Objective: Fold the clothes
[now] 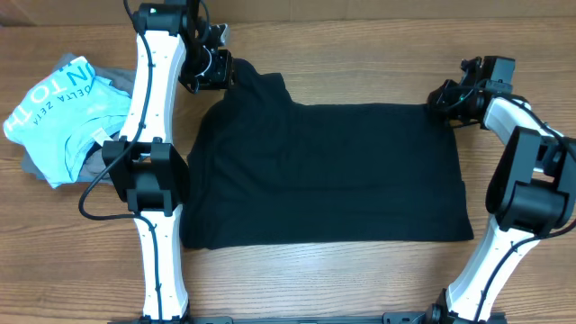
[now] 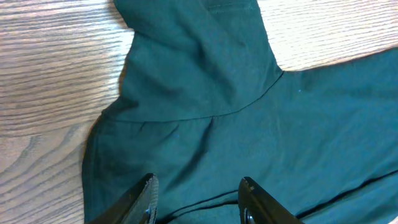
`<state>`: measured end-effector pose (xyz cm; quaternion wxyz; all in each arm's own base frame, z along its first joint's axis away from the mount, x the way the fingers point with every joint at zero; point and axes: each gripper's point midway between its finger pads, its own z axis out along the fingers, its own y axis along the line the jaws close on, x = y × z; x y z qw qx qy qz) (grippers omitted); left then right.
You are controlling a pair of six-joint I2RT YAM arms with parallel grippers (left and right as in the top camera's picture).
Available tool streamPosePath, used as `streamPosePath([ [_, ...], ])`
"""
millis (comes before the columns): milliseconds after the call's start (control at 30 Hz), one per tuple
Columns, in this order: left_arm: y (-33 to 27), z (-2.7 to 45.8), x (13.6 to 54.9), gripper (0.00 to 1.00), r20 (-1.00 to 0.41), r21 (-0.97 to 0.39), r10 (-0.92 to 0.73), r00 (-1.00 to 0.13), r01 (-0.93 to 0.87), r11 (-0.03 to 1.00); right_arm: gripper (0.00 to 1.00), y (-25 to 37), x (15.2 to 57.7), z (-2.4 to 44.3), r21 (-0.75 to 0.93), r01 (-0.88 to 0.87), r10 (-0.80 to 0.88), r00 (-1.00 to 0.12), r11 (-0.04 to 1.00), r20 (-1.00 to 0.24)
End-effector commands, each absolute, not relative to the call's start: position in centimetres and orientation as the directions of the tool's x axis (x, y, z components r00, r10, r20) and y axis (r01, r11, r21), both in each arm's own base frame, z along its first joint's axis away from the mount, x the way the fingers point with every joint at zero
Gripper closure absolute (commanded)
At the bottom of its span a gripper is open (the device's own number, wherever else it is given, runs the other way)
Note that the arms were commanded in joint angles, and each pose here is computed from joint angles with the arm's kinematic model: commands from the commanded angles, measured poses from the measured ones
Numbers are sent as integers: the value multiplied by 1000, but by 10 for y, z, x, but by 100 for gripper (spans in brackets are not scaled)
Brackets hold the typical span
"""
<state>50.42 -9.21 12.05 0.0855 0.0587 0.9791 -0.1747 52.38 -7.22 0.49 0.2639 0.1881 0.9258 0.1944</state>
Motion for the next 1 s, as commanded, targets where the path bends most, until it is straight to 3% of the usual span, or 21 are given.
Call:
streamPosePath([
  [0,-96,131,508,54,-225,-340,95,-970,169,925,61,-88,509,-12,421,310,473,-800,852,-369],
  [133,-95,131,509,54,-225,-338,95,-970,169,926,48,-100,505,5,431,299,473,-792,851,-385],
  [333,-95,131,508,54,-228,-334,106,-968,180,925,48,-90,496,14,486,248,449,-819,838,-356],
  [700,-95,131,508,53,-230,-333,112,-967,186,925,95,-97,500,22,503,244,461,-806,829,-371],
  [967,-95,131,508,53,-226,-333,112,-968,185,925,96,-107,506,63,555,205,479,-777,806,-409],
])
